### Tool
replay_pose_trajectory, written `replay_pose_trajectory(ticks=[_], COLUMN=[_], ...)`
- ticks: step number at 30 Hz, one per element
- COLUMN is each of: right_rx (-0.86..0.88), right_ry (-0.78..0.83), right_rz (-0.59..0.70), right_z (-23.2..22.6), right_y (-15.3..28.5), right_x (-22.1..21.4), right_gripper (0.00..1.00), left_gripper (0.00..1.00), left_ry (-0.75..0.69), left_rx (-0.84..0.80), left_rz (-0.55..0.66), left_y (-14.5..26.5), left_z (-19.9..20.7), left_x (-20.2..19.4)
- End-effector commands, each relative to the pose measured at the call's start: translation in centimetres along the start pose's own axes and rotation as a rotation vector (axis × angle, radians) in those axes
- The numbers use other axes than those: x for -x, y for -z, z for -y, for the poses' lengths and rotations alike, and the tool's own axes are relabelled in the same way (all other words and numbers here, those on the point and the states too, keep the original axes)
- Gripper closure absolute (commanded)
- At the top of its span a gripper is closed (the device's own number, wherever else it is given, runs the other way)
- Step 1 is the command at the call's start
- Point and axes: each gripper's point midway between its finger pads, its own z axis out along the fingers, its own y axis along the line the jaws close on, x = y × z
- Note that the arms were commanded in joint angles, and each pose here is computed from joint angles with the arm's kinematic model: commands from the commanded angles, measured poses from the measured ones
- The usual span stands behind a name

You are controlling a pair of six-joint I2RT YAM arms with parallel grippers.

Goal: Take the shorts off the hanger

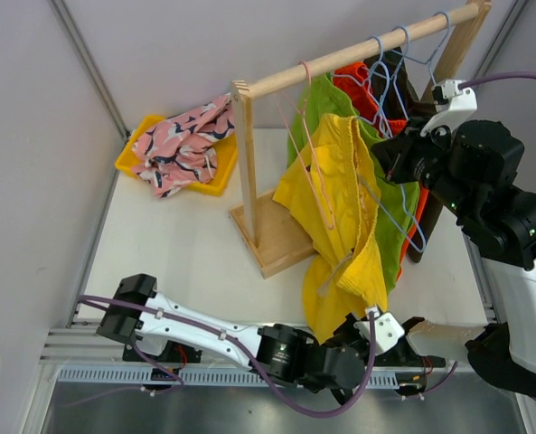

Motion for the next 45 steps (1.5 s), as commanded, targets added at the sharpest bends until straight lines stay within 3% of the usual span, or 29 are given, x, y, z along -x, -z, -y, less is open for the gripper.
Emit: replay_pose_trajectory(ticks=[1,11,15,21,25,31,34,38,42,43,45], right_rx=[0.050,0.144,0.118,0.091,0.084,0.105,0.099,0.108,0.107,0.141,0.141], right_ry=[-0.066,-0.160,-0.161,-0.112,-0.081,-0.039,-0.022,-0.025,-0.044,-0.049,-0.052], right_rz=[0.231,-0.045,-0.044,-0.001,0.055,0.074,0.070,0.092,0.100,0.092,0.084], right_z=[-1.0,-1.4,-0.6,-0.5,-1.1,-2.5,-2.7,-3.0,-2.8,-3.3,-3.2], right_y=[2.6,9.8,11.7,10.1,8.3,3.3,0.8,-1.9,-4.8,-5.2,-6.5], right_x=[6.1,-0.8,-0.9,1.1,3.9,5.3,5.4,6.3,6.7,6.6,6.4], right_gripper=[1.00,1.00,1.00,1.00,1.00,1.00,1.00,1.00,1.00,1.00,1.00], left_gripper=[1.00,1.00,1.00,1.00,1.00,1.00,1.00,1.00,1.00,1.00,1.00], left_ry=[0.065,0.101,0.077,0.021,0.000,-0.006,-0.029,0.052,0.102,0.184,0.205], left_rx=[0.000,0.260,0.232,0.092,0.063,-0.045,0.000,0.084,0.189,0.204,0.246], left_rz=[0.008,0.138,0.137,0.051,-0.059,-0.128,-0.175,-0.205,-0.237,-0.202,-0.199], left_y=[-0.4,-4.0,-3.9,-3.0,-2.7,1.6,3.9,7.5,10.6,11.7,13.0], left_z=[-0.2,-12.8,-12.9,-6.9,-3.8,1.8,0.9,-1.9,-7.9,-9.3,-11.5], left_x=[2.0,14.1,15.9,12.5,7.7,3.4,1.3,-1.3,-5.3,-4.1,-4.5])
